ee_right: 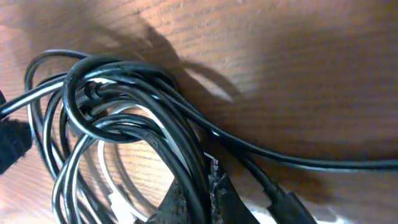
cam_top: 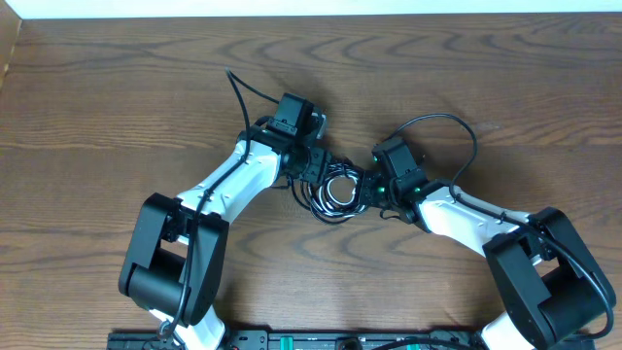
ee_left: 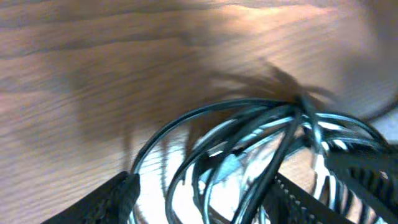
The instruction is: Untangle cables
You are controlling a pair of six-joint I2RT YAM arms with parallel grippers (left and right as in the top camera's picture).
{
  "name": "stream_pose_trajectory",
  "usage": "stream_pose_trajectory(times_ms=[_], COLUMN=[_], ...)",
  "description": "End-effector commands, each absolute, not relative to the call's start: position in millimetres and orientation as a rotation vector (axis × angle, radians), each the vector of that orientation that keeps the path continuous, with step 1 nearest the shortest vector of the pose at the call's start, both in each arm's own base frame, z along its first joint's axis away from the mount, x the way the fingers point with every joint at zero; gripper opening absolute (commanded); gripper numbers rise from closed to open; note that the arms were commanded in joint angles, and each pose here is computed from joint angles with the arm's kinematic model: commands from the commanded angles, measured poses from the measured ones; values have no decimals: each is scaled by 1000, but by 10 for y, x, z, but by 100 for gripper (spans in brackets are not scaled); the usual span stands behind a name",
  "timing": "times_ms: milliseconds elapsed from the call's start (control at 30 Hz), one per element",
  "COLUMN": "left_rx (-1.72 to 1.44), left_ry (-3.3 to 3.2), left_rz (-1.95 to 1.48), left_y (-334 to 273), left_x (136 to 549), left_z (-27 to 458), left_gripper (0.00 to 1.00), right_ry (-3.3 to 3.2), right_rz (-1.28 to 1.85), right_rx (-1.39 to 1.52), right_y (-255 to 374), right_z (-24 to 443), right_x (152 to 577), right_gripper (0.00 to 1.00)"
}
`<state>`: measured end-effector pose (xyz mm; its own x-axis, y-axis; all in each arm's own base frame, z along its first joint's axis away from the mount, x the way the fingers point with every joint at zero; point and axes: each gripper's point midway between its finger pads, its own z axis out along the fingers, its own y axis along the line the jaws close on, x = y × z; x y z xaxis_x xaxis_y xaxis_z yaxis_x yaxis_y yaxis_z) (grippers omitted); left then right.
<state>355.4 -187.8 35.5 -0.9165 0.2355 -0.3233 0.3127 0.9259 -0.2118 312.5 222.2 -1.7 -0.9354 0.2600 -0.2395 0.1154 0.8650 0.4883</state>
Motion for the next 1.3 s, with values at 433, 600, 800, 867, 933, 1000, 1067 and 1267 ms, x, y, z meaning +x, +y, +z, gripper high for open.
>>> stream_pose_trajectory(times_ms=[433,600,800,867,933,1000,1067,1267], left_rx=[285,240,197,200,212,226,236,261], left_ry=[2786,2797,2815,2817,2819,2817,2811,2786], left_rz=[-275,-264,-254,-261,-318,-394,-441,-483], left_y=[-1691,-1566,-1443,-1451,-1519,-1604,-1656,-1680], left_x=[3668,3700,3708,3701,3678,3648,3628,3547], left_z=[407,399,385,385,403,439,484,712], left_gripper=[66,66,67,75,76,76,76,76], right_ry=[2991,2886,2792,2793,2794,2775,2750,2714], right_rz=[1000,1100,1029,941,809,682,581,361], right_rx=[221,148,-13,11,72,122,153,347], right_y=[2796,2813,2680,2568,2402,2243,2126,1803], right_z=[-88,314,466,404,321,263,225,83], right_x=[2299,2427,2556,2621,2704,2804,2886,2991], right_gripper=[13,46,84,88,90,90,90,92])
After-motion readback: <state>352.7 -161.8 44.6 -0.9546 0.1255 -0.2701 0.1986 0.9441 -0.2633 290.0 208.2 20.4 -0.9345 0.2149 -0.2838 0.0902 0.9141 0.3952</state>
